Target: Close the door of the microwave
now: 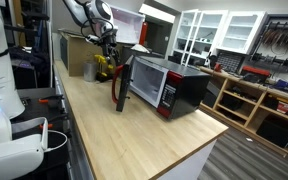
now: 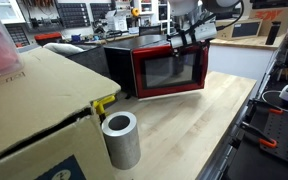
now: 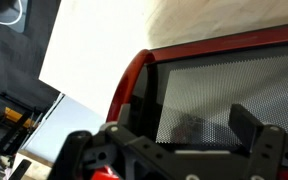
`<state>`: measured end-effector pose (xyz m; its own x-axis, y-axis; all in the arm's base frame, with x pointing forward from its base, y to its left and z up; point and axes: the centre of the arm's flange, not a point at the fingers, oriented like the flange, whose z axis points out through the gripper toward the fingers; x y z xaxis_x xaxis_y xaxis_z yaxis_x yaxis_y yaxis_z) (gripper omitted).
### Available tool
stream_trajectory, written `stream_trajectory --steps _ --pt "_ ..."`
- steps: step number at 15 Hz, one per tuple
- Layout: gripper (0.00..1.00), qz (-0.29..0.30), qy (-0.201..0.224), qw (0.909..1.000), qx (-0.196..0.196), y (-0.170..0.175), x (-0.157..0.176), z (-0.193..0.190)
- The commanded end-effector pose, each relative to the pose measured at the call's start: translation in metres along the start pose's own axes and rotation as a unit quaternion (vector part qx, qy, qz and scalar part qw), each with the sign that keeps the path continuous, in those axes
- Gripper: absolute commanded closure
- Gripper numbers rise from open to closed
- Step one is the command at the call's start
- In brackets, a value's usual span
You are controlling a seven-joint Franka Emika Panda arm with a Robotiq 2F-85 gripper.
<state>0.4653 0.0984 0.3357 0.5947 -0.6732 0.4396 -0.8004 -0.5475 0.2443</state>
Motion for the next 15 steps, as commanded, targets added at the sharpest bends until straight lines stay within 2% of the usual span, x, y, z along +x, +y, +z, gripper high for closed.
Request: stream_trajectory --steps 1,8,9,15 --pt "0.00 -0.020 0.020 0.9996 -0.003 -0.007 0.018 0.003" --pt "0.00 0.028 0.018 0.9994 0.004 -0.002 0.042 0.001" --pt "0.00 0.014 0.019 0.9997 -0.004 0.000 0.032 0.008" --pt "0.00 0.013 0.019 0.9997 -0.005 0.000 0.032 0.009"
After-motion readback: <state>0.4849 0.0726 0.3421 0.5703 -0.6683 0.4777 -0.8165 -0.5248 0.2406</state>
